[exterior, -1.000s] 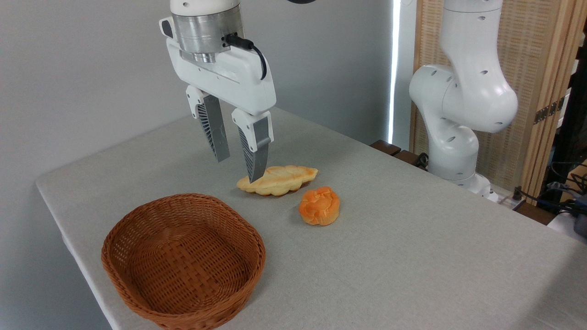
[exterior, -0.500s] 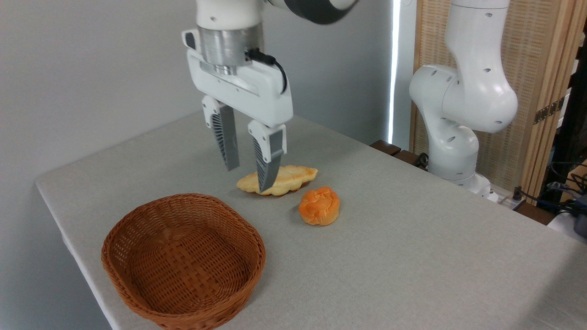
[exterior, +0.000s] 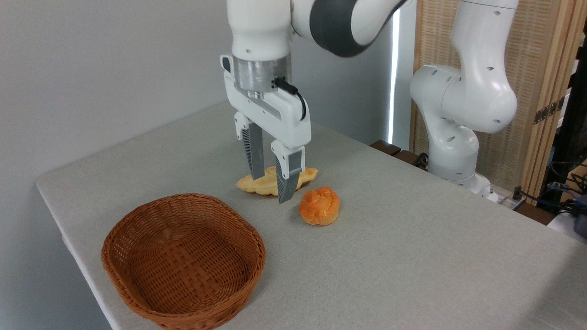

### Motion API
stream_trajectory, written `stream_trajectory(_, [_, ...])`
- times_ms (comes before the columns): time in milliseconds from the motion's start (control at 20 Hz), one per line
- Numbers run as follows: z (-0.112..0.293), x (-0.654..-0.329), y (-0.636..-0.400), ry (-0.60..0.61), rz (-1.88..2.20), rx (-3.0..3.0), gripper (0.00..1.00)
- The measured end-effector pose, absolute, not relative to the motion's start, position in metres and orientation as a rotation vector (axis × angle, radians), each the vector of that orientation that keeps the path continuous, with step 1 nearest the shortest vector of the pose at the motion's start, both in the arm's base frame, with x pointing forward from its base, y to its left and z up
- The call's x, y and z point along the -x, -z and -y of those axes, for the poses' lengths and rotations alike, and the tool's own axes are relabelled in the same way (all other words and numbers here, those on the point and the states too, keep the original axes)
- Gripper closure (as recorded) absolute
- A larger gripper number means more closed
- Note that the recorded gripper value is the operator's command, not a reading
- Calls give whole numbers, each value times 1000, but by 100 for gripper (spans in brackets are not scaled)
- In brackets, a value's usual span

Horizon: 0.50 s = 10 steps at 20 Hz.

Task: Put bread into the basket
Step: 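Move the open gripper over the round orange bun and lower it, then close the gripper fingers around the round orange bun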

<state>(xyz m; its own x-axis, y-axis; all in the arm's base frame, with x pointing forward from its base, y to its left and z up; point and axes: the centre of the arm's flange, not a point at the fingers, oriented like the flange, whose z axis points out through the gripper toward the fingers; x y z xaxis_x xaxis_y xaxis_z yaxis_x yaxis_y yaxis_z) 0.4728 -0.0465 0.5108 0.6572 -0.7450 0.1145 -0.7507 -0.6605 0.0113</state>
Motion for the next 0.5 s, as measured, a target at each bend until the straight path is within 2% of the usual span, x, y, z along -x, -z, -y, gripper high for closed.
stream_trajectory(250, [44, -441, -467, -89, 1260, -2727, 0])
stream_trajectory(500, [43, -430, -465, -100, 1265, -2694, 0])
